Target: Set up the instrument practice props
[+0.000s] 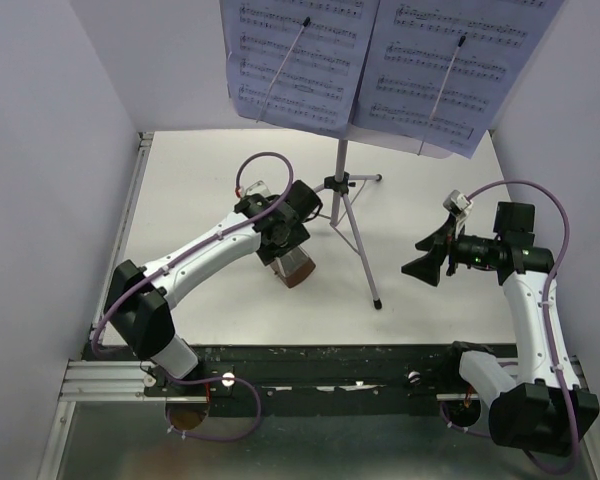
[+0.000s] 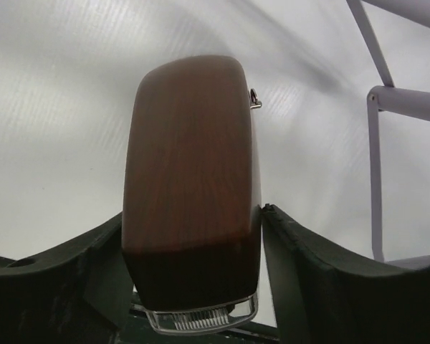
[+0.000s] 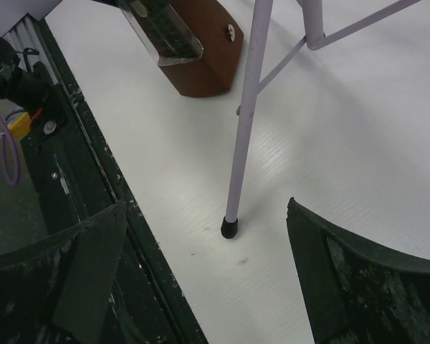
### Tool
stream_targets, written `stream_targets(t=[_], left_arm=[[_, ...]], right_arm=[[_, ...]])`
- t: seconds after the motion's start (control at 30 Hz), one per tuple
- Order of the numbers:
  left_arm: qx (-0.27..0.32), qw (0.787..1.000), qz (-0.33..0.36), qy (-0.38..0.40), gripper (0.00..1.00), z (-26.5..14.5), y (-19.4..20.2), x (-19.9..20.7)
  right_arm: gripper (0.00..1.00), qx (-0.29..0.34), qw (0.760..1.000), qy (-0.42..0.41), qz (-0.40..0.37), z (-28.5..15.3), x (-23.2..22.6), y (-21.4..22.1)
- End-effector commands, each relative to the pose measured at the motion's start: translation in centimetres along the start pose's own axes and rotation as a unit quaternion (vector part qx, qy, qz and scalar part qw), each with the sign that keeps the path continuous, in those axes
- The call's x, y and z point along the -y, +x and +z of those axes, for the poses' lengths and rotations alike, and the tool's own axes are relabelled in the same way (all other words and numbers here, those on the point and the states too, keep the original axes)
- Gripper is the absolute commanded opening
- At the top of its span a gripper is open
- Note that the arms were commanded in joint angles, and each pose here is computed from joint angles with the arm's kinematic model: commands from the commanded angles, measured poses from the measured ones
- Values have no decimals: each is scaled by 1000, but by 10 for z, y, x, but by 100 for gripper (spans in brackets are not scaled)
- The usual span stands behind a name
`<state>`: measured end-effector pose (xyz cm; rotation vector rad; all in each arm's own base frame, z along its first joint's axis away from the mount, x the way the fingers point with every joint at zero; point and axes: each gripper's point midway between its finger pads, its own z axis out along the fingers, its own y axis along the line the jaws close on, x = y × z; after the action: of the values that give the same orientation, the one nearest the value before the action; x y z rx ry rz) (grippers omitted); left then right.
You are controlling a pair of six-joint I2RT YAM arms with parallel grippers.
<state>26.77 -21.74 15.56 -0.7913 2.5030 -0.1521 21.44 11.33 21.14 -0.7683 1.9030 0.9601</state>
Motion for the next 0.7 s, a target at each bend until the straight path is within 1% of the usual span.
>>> stream_targets(t=[0.0,0.07,0.1,0.23,0.33,0.43,0.53,0.57,0.67], left_arm=[[-21,1000,-19,4,79,-4,15,14],[-19,1000,-11,14,82,-9,13,15],[-18,1000,-8,18,89,-11,11,15],[-14,999,14,40,93,-22,7,17],[-10,996,42,73,95,-32,3,22],[-11,985,106,137,97,-48,3,32],[-5,958,176,225,98,-68,6,41],[2,943,207,259,98,-77,9,39],[51,906,252,337,99,-99,5,27]], right_arm=[[99,7,999,-20,-30,-2,-13,-4],[100,7,999,-23,-34,-1,-15,-3],[100,6,999,-25,-35,-1,-16,-3],[100,2,999,-29,-39,0,-16,0],[100,-3,998,-37,-49,2,-19,2],[100,-5,997,-54,-60,4,-26,4],[100,-13,993,-78,-82,9,-37,6],[100,-22,992,-85,-92,11,-41,7],[100,-52,984,-105,-136,17,-56,9]])
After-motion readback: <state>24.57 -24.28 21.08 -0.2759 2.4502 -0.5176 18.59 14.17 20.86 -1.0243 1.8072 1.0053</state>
